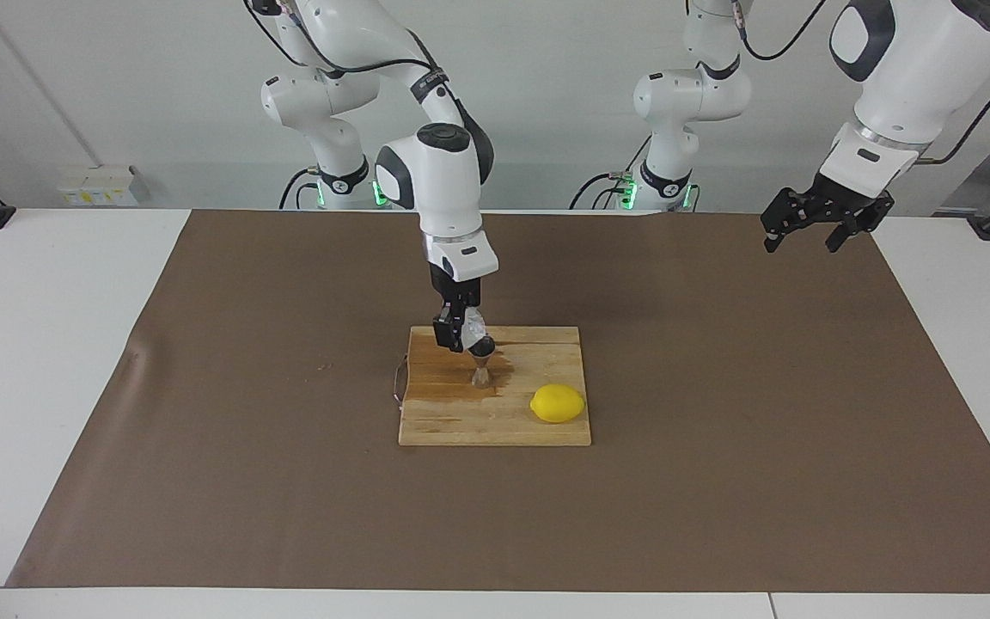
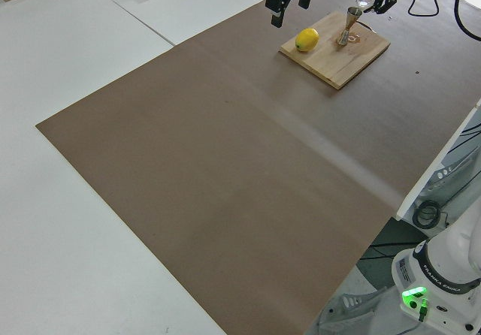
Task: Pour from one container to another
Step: 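Tilt the white cup with the right gripper to pour into the metal cup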
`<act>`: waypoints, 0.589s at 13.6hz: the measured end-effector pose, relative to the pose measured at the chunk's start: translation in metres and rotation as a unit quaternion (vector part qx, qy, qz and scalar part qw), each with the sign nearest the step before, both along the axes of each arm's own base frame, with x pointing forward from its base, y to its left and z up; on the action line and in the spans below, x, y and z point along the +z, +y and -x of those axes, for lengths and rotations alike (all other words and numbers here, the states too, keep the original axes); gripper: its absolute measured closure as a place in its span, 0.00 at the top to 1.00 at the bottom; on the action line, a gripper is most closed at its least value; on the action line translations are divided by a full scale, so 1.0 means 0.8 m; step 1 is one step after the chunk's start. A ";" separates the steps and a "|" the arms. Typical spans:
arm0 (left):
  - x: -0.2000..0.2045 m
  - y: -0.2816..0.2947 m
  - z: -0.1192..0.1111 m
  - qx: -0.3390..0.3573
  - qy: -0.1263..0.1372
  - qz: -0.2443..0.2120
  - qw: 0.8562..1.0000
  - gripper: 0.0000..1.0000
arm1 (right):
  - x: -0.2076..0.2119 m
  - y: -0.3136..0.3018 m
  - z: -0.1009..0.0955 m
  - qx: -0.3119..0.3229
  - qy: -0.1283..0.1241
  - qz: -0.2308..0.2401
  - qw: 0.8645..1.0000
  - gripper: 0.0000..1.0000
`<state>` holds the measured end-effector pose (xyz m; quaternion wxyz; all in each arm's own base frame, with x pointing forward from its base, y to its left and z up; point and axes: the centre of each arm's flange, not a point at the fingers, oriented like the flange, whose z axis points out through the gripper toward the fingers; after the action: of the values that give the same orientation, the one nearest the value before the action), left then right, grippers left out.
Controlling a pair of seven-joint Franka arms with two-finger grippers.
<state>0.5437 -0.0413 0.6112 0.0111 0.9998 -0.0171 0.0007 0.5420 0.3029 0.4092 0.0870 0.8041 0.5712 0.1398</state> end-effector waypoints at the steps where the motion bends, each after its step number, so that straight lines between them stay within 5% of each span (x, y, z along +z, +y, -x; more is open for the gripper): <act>1: 0.000 0.000 0.000 0.000 0.000 0.000 1.000 1.00 | 0.000 0.000 0.000 0.000 0.000 0.000 1.000 0.46; 8: 0.000 0.000 0.000 0.000 0.000 0.000 1.000 1.00 | -0.001 -0.002 -0.001 -0.002 0.000 0.001 1.000 0.46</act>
<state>0.5436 -0.0413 0.6112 0.0111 0.9998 -0.0171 0.0006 0.5429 0.3016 0.4083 0.0876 0.8053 0.5696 0.1390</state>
